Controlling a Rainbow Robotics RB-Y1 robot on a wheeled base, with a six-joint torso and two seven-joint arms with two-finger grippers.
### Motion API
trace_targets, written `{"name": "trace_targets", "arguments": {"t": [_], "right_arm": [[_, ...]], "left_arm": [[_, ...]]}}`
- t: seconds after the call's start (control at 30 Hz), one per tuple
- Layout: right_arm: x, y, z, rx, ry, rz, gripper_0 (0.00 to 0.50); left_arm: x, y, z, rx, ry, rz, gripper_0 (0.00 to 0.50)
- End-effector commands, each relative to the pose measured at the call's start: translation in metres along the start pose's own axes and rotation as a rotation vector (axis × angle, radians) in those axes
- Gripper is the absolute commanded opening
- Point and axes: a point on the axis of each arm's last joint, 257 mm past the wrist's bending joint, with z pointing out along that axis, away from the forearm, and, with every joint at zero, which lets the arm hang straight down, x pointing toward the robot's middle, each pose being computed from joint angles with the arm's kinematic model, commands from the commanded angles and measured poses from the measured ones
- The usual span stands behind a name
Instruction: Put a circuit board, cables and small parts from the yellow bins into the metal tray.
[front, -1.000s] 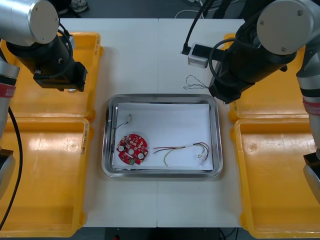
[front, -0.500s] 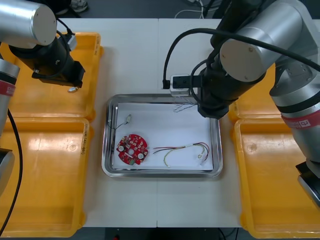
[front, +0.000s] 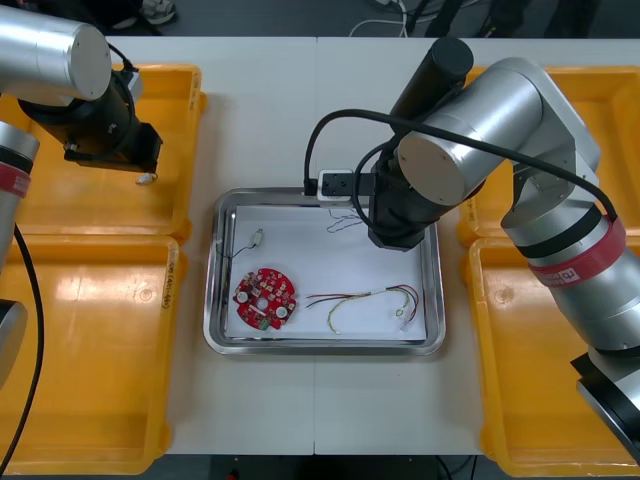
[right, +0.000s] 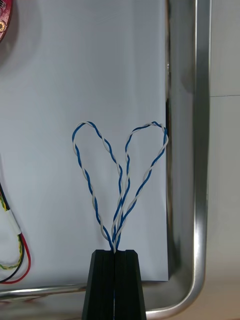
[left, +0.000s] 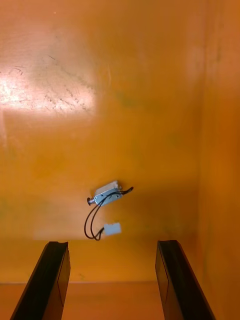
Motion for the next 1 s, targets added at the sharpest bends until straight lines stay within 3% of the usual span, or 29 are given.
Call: {"name": "trace_targets", "arguments": {"t": [0.03, 0.27, 0.93, 1.0], "right_arm": [[-0.002, 0.014, 0.013, -0.022, -0.011, -0.015, 0.0], [-0.001, 0.016, 0.023, -0.021, -0.029, -0.009, 0.0], [0.001, 0.012, 0.037, -0.009, -0.046, 0.008, 0.0], [0.001, 0.012, 0.037, -0.009, -0.046, 0.009, 0.067]], "left_arm": [[-0.038, 0.026, -0.025, -0.03, -0.096, 0.078, 0.5], [-0.041, 0.025, -0.009, 0.0, -0.109, 0.065, 0.5], [-0.03, 0.015, 0.016, 0.004, -0.077, 0.087, 0.5], [-0.029, 0.014, 0.018, 0.006, -0.074, 0.088, 0.5]]}}
